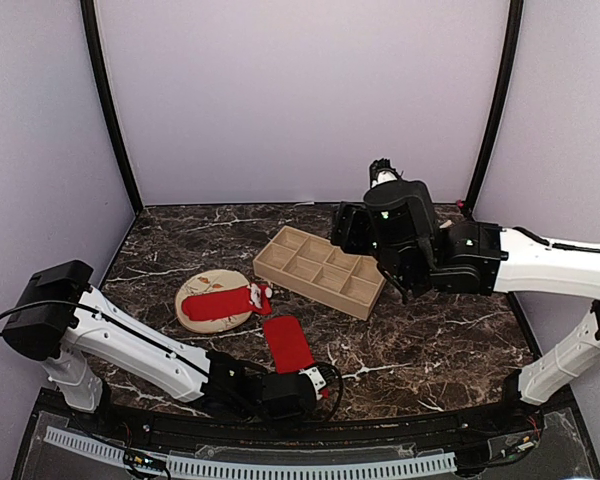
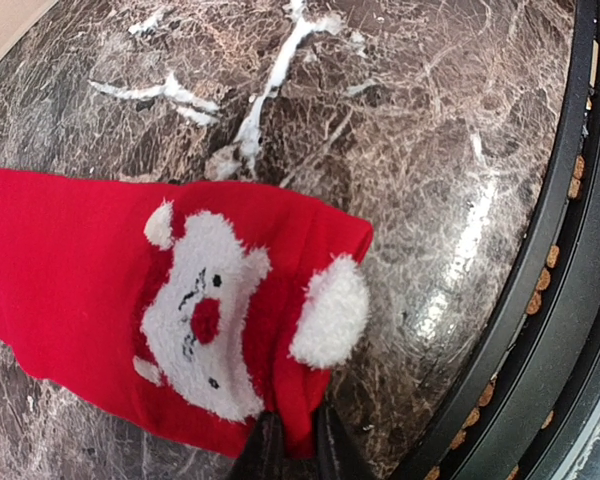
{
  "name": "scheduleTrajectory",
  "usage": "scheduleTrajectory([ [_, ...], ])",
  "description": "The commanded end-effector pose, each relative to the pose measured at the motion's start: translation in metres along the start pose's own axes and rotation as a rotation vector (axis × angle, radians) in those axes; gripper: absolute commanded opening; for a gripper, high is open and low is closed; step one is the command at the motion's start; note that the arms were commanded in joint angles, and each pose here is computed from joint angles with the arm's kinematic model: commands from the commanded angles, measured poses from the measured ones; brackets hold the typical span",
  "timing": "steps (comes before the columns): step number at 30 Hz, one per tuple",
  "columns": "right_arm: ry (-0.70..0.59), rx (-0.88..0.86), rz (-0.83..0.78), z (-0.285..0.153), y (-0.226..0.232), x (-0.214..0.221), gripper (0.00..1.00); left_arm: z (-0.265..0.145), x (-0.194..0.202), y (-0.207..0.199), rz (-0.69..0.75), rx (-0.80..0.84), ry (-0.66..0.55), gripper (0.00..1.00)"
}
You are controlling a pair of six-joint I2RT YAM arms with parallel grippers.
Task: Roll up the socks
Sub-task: Pick up the sock from the center of the board, then roll the sock at the center of the board.
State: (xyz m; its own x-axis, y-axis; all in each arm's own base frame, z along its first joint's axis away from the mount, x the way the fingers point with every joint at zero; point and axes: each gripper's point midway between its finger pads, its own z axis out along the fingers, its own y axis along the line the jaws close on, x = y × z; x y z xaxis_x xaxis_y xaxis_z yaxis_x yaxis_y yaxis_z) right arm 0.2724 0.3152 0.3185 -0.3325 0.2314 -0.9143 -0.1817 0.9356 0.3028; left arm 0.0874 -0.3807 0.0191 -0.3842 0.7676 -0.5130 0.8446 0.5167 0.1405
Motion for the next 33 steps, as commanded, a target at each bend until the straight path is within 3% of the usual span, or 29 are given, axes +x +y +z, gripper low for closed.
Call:
scheduleTrajectory([
  [1,-0.022,-0.013,0.037,-0.003,-0.003,-0.008,0.75,-0.001,0.009,0.001,0.012,-0.009,0.050,0.12],
  [8,0.008,-0.033,-0.033,-0.004,-0.008,0.007,0.75,-0.006,0.005,0.000,-0.035,0.052,0.059,0.09],
  [17,0.120,-0.083,-0.260,-0.006,-0.033,0.068,0.74,-0.016,-0.007,0.009,-0.204,0.238,0.076,0.06],
  [33,0.312,-0.442,-0.421,-0.041,-0.031,0.153,0.69,-0.033,-0.009,0.000,-0.397,0.587,0.152,0.00],
])
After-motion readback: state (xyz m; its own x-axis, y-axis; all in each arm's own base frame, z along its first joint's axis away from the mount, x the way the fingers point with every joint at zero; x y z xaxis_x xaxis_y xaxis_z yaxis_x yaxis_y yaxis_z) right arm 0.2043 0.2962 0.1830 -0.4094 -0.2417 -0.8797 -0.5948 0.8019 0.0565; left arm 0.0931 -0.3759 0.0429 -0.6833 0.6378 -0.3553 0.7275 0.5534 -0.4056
